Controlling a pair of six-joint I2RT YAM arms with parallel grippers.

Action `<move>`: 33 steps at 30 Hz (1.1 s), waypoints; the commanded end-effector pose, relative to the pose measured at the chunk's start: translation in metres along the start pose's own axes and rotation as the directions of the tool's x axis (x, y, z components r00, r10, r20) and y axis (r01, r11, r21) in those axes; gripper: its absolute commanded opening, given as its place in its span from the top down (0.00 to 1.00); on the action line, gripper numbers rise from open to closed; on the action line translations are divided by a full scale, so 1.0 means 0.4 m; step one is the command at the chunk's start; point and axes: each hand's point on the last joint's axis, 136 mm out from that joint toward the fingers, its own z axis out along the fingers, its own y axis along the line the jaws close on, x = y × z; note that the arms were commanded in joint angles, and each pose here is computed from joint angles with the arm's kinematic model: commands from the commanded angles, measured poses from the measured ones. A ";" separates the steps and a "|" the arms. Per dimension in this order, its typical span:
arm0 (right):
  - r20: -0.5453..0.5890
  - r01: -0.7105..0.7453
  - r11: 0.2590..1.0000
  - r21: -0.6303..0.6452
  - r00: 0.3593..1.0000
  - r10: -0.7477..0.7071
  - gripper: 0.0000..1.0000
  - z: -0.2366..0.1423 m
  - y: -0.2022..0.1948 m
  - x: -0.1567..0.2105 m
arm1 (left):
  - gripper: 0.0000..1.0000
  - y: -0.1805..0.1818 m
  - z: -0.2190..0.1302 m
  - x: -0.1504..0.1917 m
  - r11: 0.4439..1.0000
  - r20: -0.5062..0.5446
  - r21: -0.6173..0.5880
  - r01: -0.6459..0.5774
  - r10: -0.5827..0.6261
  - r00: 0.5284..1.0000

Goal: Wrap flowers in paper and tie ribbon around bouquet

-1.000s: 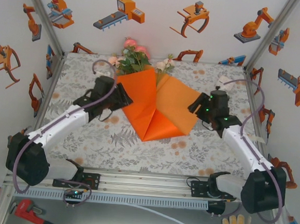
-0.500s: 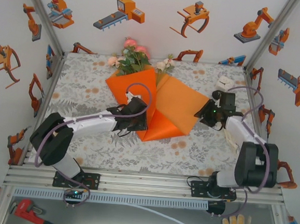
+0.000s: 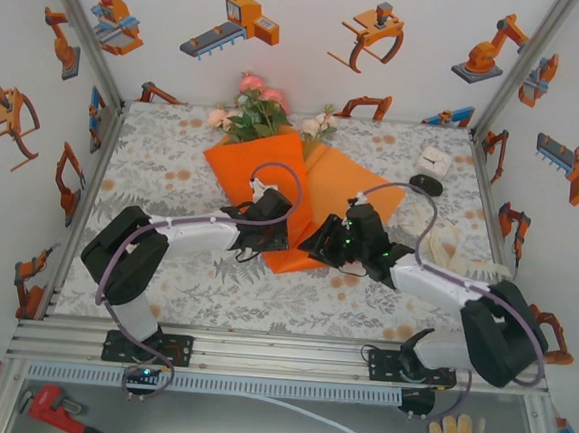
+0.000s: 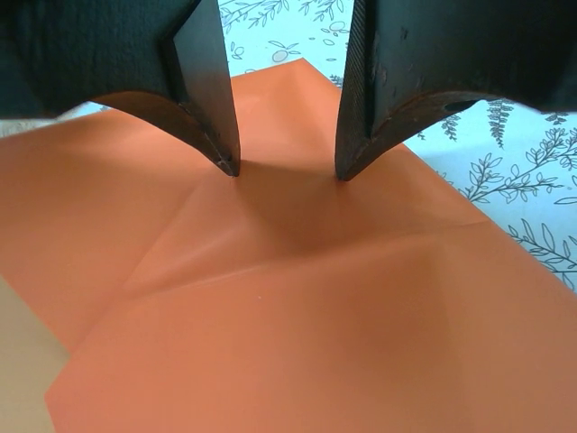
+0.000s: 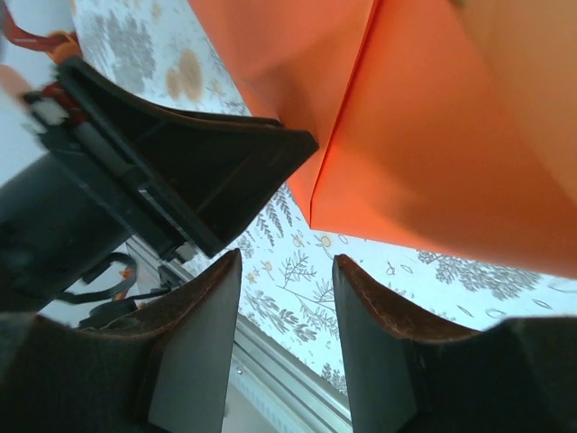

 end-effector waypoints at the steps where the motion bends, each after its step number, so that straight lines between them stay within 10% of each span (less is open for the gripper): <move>1: 0.056 -0.039 0.999 -0.038 0.998 0.041 0.56 0.039 0.012 -0.026 | 0.54 0.023 0.010 -0.003 0.998 0.013 -0.067 0.007 -0.006 1.000; 23: 0.142 0.201 0.924 0.324 0.956 -0.258 0.54 0.011 -0.228 -0.100 | 0.58 0.077 0.043 0.030 0.989 0.005 -0.146 -0.012 0.013 1.000; 33: 0.217 0.086 0.923 0.374 0.960 -0.178 0.53 -0.097 -0.323 -0.126 | 0.58 0.079 0.037 0.027 0.989 0.010 -0.148 -0.010 0.011 1.000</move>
